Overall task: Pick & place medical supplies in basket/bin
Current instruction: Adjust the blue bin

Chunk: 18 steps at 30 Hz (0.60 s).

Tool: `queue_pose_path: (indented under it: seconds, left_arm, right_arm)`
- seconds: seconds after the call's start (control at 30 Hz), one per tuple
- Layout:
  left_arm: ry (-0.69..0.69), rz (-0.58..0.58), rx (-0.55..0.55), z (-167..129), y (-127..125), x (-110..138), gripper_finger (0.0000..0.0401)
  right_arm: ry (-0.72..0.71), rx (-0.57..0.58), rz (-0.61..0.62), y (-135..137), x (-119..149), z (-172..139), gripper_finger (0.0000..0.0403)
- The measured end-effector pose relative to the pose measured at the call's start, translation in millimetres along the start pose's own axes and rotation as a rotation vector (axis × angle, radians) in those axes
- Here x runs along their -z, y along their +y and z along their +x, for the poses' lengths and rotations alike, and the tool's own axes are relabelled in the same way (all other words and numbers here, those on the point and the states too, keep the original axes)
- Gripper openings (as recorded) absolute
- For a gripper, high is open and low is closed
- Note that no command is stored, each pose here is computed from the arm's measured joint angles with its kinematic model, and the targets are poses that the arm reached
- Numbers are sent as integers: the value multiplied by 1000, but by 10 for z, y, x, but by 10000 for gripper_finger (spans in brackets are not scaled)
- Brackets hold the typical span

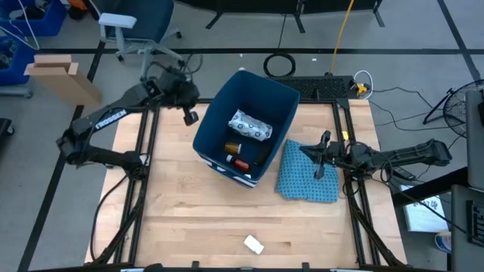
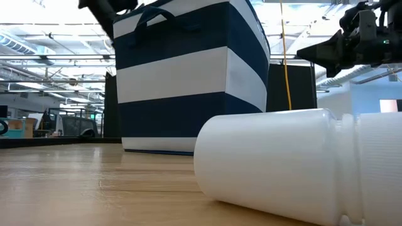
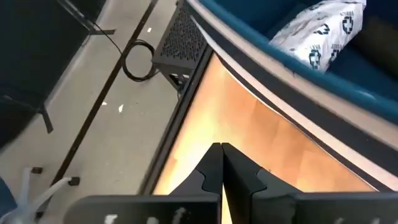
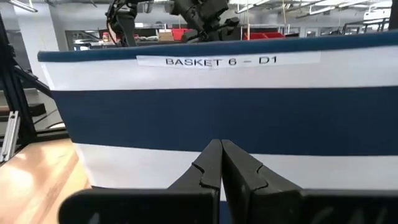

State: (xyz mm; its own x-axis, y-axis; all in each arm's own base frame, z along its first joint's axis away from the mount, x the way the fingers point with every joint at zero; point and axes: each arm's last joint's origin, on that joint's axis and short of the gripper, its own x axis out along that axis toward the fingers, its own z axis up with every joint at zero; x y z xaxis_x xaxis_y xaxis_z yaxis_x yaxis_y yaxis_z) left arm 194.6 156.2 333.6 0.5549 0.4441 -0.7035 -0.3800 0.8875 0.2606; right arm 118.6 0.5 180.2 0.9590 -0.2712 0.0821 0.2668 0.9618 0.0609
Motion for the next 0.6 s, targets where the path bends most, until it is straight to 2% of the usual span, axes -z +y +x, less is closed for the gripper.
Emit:
queue_pose_path:
  seconds: [0.17,0.43,0.6]
  left_arm:
    - [-54,-127,-19,-45,-108,295,2]
    - [-74,-234,-3,274,-380,831,2]
    - [-86,-290,24,439,-525,1011,2]
  right_arm:
    - [7,34,40,-8,13,25,0]
    - [51,210,122,-172,90,124,0]
    - [95,288,160,-261,166,187,0]
